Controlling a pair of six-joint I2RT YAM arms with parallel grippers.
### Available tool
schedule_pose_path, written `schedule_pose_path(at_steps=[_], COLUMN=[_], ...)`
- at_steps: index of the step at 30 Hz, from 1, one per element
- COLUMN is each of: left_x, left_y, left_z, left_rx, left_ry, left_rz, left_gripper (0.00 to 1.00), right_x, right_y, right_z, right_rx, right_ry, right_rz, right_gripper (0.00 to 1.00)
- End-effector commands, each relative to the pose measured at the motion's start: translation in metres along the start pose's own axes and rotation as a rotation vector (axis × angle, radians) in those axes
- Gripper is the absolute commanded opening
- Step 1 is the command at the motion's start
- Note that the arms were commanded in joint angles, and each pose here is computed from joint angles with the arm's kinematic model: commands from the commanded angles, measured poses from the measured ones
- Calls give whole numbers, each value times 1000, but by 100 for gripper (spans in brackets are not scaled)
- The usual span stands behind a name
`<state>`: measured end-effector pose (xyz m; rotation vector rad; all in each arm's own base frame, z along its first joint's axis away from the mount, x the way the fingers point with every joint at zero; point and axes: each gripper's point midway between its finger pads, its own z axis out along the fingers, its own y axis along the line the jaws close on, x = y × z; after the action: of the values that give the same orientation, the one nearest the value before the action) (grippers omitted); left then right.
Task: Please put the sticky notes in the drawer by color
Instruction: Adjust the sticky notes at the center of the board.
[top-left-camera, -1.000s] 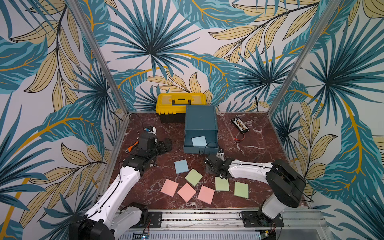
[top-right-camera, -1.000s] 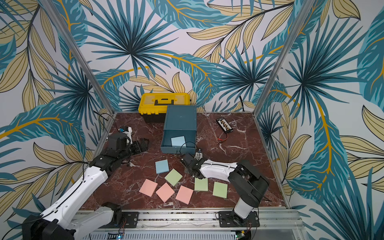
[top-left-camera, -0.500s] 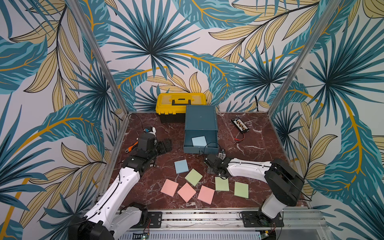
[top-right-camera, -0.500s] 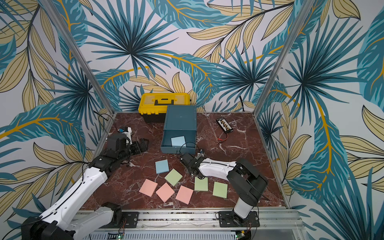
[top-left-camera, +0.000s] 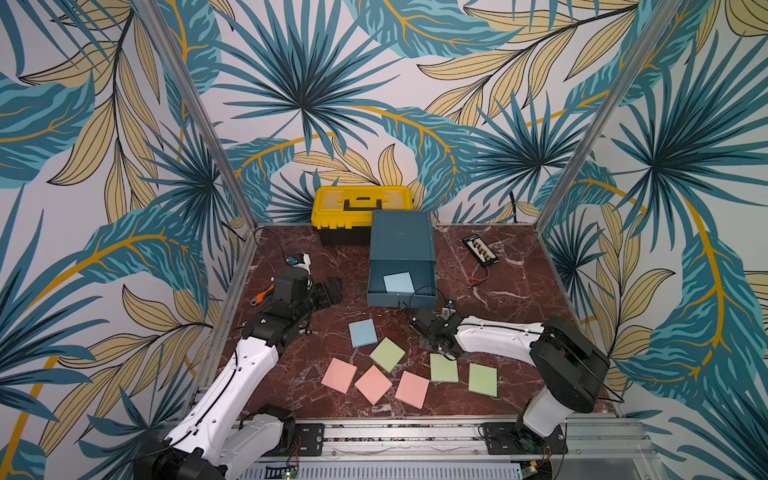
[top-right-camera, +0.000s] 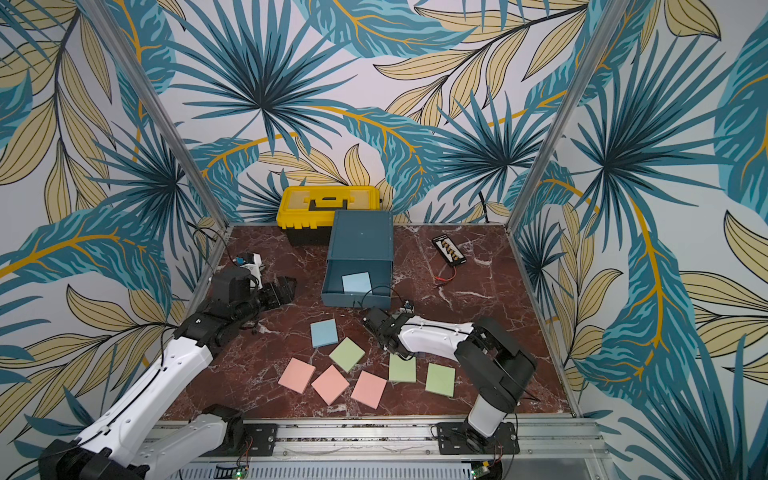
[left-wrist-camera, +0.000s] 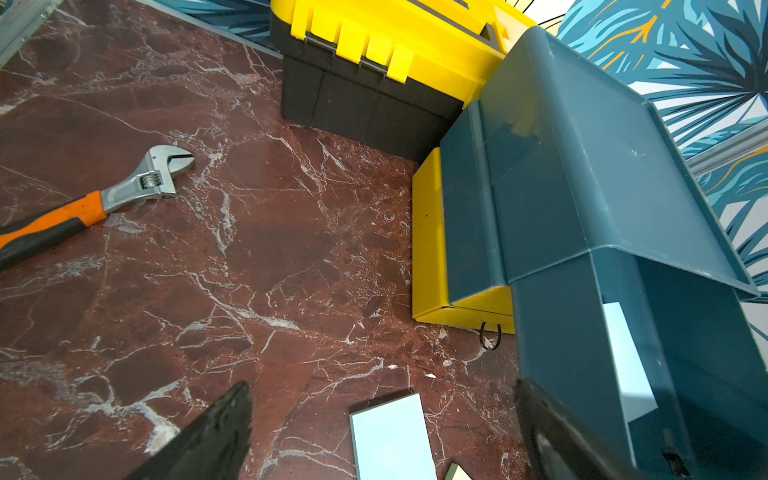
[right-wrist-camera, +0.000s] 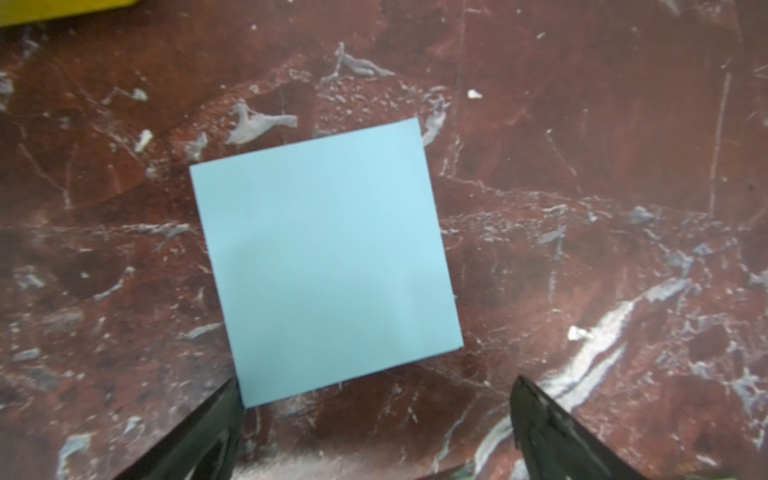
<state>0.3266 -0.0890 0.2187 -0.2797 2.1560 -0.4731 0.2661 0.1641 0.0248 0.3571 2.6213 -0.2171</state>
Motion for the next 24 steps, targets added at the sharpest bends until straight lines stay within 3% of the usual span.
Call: schedule_pose_path(at_steps=[1,4,11,17,24], left_x=[0,-1,-3,-8,-9], left_y=[1,1,-2,-5,-6], left_z=[-2,-1,0,-1,-2], left_rx=[-4,-5,-4,2,1], left_ry=[-8,-9,-2,-4,2], left_rz=[6,8,8,5,-5], left_gripper=[100,100,100,100,100], right_x=[5,2,-6,-13,-7], right_y=[-19,-22,-5,-7,8], right_z=[-4,-12,-41,-52,-33], right_rx=[34,0,-275,-289,-313], right_ry=[2,-17,-117,-169,-151], right_rz=[-47,-74,-155,-314,-403], right_gripper=[99,99,99,99,99])
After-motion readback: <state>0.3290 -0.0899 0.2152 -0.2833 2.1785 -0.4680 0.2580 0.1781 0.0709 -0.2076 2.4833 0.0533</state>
